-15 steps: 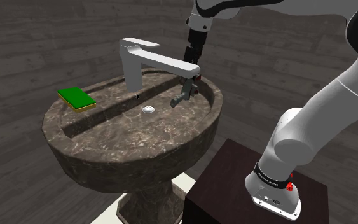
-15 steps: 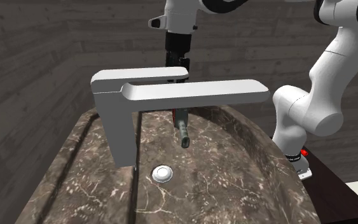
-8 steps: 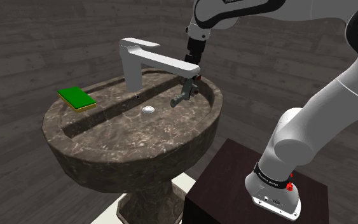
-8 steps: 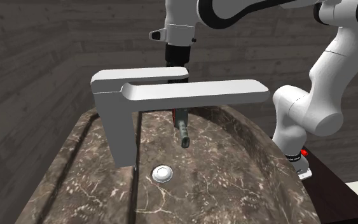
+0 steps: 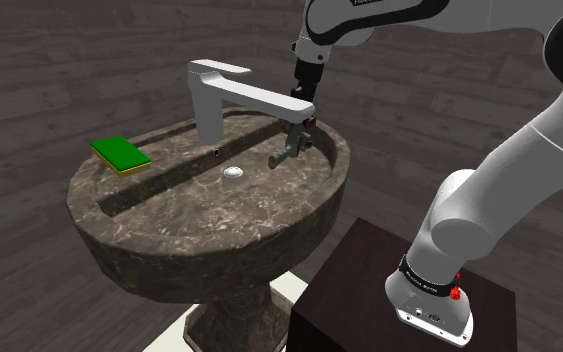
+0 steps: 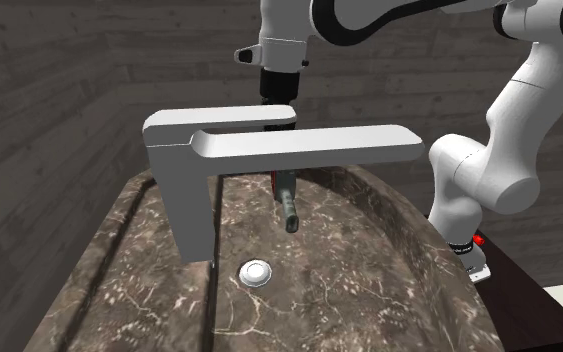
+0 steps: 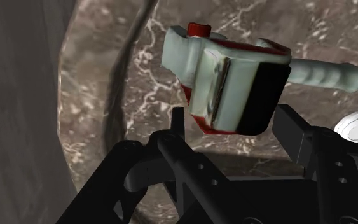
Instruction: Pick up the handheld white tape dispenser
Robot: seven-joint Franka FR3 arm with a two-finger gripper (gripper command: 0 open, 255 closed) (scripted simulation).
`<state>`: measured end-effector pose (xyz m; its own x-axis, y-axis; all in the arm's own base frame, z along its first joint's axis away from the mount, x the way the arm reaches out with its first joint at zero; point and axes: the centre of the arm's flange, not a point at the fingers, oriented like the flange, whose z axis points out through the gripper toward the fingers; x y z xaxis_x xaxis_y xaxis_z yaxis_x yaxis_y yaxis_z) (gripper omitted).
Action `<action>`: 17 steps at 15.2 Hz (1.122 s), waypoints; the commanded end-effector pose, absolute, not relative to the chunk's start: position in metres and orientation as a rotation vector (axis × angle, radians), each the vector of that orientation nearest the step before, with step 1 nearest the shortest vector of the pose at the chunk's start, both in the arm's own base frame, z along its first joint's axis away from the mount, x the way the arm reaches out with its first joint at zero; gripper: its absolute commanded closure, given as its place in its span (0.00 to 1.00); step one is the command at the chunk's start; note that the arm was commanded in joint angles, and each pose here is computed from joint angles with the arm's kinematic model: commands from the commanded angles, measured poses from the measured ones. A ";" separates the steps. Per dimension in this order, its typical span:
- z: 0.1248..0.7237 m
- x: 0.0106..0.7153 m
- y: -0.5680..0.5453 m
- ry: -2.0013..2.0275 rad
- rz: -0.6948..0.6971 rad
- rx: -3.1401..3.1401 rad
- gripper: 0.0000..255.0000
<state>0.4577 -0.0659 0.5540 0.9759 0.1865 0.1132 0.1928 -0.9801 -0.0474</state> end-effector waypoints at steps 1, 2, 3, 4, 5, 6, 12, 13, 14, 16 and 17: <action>0.553 0.458 -0.066 -0.294 -0.165 -3.065 1.00; 0.552 0.458 -0.066 -0.294 -0.165 -3.065 1.00; 0.558 0.458 -0.066 -0.294 -0.165 -3.065 1.00; 0.563 0.458 -0.066 -0.294 -0.165 -3.065 1.00; 0.568 0.458 -0.066 -0.294 -0.165 -3.065 1.00; 0.573 0.458 -0.066 -0.294 -0.165 -3.065 1.00; 0.605 0.458 -0.066 -0.294 -0.165 -3.065 1.00; 0.610 0.458 -0.066 -0.294 -0.165 -3.065 1.00; 0.616 0.458 -0.066 -0.294 -0.165 -3.065 1.00; 0.626 0.458 -0.066 -0.294 -0.165 -3.065 1.00; 0.631 0.458 -0.066 -0.294 -0.165 -3.065 1.00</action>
